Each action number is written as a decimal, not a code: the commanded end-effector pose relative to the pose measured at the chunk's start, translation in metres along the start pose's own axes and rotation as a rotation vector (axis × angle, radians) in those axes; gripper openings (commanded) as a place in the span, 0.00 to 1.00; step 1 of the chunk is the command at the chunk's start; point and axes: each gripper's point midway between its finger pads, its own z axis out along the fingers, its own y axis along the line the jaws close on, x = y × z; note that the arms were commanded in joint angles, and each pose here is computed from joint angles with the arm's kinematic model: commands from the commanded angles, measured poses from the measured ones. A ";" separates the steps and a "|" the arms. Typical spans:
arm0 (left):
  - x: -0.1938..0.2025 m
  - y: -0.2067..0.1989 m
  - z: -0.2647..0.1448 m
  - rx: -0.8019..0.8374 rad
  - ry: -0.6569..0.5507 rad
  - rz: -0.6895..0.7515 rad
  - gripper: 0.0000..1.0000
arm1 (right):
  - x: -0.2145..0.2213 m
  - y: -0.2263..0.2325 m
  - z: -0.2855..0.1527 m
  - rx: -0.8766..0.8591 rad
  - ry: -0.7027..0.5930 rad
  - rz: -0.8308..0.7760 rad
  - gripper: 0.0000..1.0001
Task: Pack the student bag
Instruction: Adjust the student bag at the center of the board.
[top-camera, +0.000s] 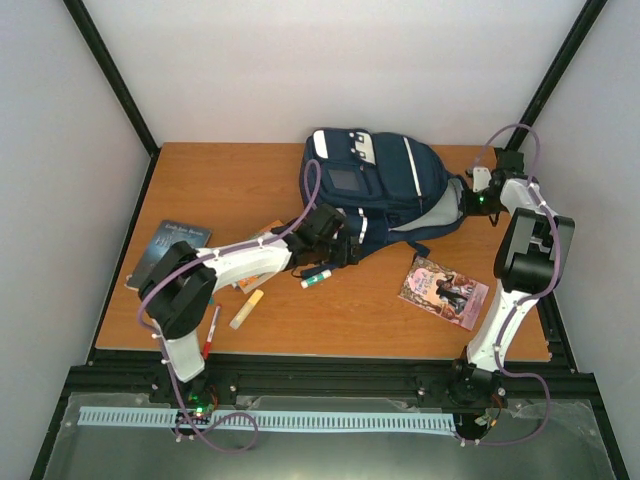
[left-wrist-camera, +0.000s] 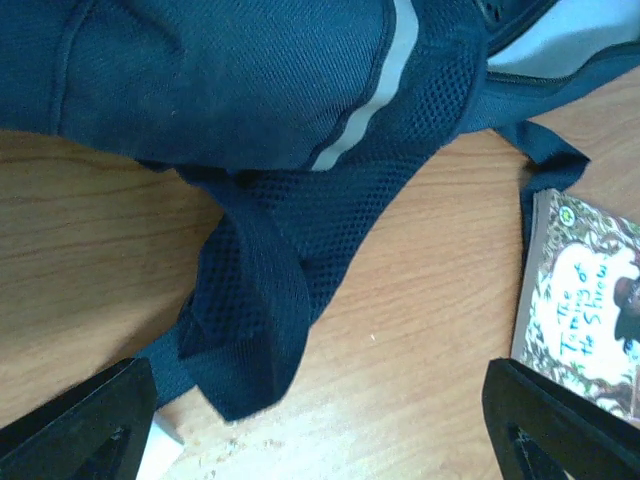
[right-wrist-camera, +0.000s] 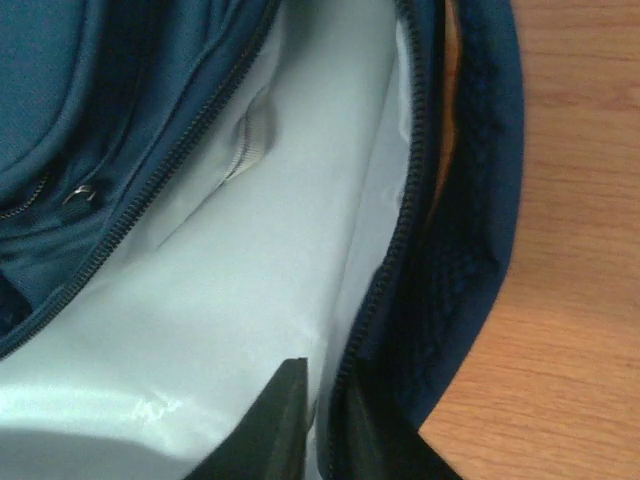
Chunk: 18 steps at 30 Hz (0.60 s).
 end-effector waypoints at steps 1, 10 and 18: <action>-0.019 -0.007 0.011 -0.016 -0.028 -0.030 0.92 | 0.009 0.019 -0.009 -0.091 0.011 0.029 0.04; -0.034 0.013 0.043 -0.046 -0.010 -0.080 0.94 | 0.055 0.070 -0.043 -0.199 0.006 -0.030 0.03; -0.071 0.032 0.077 -0.051 -0.025 -0.068 0.94 | 0.070 0.120 -0.057 -0.304 -0.004 -0.100 0.03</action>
